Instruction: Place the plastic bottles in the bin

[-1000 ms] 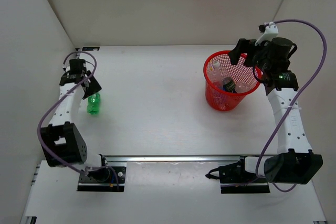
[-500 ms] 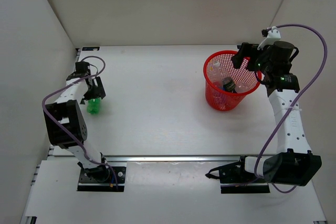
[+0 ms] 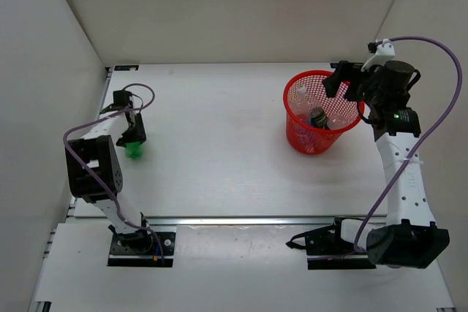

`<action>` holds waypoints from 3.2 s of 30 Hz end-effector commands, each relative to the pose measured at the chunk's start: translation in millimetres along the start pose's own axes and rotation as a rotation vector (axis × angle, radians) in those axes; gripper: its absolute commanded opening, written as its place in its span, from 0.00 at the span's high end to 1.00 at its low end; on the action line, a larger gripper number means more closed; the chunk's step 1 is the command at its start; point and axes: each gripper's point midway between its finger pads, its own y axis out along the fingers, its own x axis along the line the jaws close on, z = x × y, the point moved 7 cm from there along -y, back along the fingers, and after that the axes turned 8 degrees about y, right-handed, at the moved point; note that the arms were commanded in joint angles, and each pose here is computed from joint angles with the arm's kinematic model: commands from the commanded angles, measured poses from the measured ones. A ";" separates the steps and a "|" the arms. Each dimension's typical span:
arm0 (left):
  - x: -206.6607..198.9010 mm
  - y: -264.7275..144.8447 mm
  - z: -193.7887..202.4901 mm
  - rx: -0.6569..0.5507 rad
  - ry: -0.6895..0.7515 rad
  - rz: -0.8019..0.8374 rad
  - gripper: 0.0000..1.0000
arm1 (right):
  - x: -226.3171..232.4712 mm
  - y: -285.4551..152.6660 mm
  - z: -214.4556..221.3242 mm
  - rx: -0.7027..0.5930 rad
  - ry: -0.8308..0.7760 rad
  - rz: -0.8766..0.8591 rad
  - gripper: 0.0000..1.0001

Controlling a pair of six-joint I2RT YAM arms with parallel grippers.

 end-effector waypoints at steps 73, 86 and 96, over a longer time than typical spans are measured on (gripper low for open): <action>-69.2 -237.3 16.5 -0.546 0.003 0.354 0.02 | 103.3 49.7 -5.2 -0.165 0.071 -0.329 1.00; -44.6 -197.6 15.4 -0.451 -0.192 0.192 0.02 | 7.1 28.0 -32.7 -0.235 0.080 -0.109 1.00; -51.8 -196.4 12.0 -0.452 -0.204 0.237 0.02 | -4.4 -1.5 -100.7 -0.403 -0.014 -0.039 1.00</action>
